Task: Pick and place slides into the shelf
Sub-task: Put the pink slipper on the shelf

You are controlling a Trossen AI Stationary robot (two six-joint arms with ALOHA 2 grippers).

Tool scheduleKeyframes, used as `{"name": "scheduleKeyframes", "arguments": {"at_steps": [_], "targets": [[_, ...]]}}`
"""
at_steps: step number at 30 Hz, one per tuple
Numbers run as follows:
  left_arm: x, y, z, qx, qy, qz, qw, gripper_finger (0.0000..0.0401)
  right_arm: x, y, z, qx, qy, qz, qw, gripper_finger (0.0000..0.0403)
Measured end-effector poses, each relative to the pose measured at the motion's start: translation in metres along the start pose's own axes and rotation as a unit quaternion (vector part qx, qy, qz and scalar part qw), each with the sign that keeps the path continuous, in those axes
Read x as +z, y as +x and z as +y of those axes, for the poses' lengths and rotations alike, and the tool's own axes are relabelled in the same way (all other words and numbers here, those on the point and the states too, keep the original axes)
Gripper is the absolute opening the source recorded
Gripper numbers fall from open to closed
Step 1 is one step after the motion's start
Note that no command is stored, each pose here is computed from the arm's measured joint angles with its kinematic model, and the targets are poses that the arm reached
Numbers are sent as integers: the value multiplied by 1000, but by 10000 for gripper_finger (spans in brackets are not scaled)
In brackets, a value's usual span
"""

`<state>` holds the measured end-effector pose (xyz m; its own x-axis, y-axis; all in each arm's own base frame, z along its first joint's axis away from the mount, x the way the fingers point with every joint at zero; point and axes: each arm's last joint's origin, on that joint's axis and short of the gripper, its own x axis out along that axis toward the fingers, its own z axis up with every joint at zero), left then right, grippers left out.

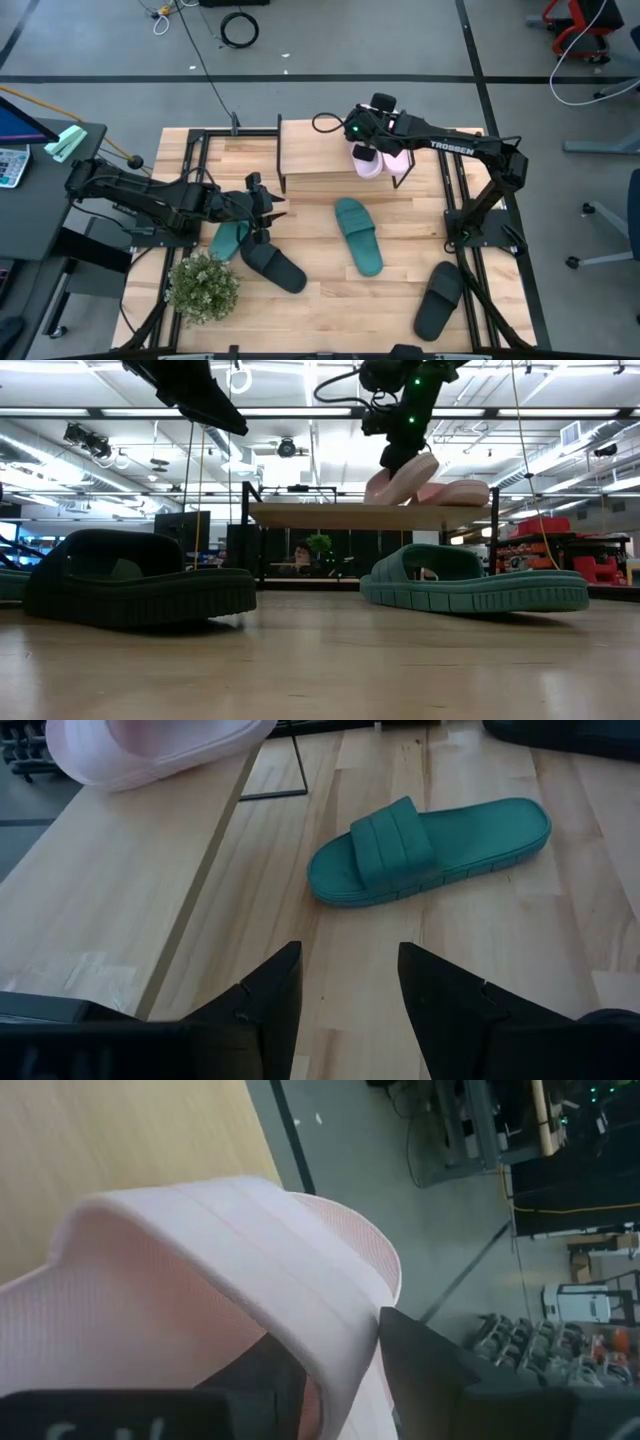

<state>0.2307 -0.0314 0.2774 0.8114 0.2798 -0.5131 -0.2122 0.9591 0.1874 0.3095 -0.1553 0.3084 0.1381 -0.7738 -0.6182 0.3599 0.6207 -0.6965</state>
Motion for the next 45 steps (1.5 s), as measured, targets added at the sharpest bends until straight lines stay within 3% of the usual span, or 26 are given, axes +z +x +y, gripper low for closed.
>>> {"name": "scheduleKeyframes", "arguments": {"at_steps": [20, 26, 32, 38, 45], "targets": [[0, 0, 0, 0, 0, 0, 1000, 172, 3, 0, -1, 5, 99, -15, 995, 110], [0, 0, 0, 0, -1, 0, 1000, 172, -3, 2, 0, 67, 116, -1, 991, 111], [0, 0, 0, 0, -1, 1, 1000, 172, -4, 3, -1, 45, 107, 8, 993, 123], [0, 0, 0, 0, -1, 0, 1000, 172, -7, 3, 1, 84, 104, 14, 991, 151], [0, 0, 0, 0, -5, 0, 1000, 172, -10, 2, 2, 89, 111, 30, 989, 177]]}}
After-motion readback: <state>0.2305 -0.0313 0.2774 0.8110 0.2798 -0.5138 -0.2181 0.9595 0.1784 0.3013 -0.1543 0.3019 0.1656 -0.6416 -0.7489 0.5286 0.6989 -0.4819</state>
